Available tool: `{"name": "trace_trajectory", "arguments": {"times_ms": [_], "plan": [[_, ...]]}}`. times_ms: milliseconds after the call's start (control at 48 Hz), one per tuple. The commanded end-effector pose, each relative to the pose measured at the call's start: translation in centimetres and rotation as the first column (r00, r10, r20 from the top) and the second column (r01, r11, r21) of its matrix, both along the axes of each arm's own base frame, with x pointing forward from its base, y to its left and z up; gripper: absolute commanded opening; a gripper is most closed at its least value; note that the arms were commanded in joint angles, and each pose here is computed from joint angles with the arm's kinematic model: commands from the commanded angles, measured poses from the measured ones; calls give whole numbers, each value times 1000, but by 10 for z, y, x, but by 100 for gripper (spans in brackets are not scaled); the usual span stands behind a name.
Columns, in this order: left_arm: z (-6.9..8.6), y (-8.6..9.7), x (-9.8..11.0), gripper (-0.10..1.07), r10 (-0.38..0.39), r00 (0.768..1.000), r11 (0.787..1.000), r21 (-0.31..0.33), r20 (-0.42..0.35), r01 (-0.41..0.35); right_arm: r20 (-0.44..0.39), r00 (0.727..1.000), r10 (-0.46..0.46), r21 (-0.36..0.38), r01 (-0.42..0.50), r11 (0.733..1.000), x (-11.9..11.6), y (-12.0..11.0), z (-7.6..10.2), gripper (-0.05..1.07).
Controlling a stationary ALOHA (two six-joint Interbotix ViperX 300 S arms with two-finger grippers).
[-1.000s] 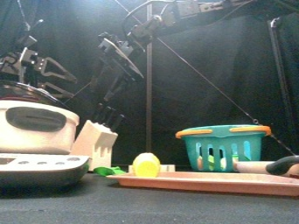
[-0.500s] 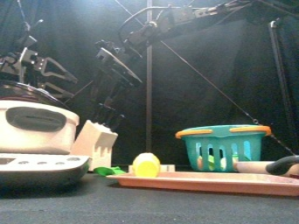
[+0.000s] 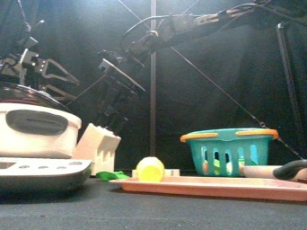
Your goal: Grab cleave
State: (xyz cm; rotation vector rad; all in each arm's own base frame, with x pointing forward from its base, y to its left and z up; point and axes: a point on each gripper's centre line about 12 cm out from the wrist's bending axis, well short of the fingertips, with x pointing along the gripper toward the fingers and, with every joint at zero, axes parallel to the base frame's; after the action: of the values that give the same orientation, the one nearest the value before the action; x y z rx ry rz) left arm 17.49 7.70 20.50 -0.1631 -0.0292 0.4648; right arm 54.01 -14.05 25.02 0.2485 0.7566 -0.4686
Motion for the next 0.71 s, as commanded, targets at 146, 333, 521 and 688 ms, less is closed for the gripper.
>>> {"name": "trace_trajectory", "arguments": {"times_ms": [146, 333, 521, 688], "plan": [[4, 1, 2, 104, 3, 1000, 1000, 8, 13, -3, 54, 998, -12, -18, 13, 1000, 2, -8, 26, 73], [4, 1, 1, 104, 4, 1000, 1000, 7, 12, -4, 37, 999, -15, -17, 15, 1000, 2, -8, 24, 67], [4, 1, 1, 104, 4, 1000, 1000, 8, 11, -4, 30, 999, -14, -17, 15, 1000, 2, -7, 22, 56], [4, 1, 2, 104, 4, 1000, 1000, 8, 15, -5, 31, 999, -14, -23, 15, 1000, 3, -7, 24, 48]]}}
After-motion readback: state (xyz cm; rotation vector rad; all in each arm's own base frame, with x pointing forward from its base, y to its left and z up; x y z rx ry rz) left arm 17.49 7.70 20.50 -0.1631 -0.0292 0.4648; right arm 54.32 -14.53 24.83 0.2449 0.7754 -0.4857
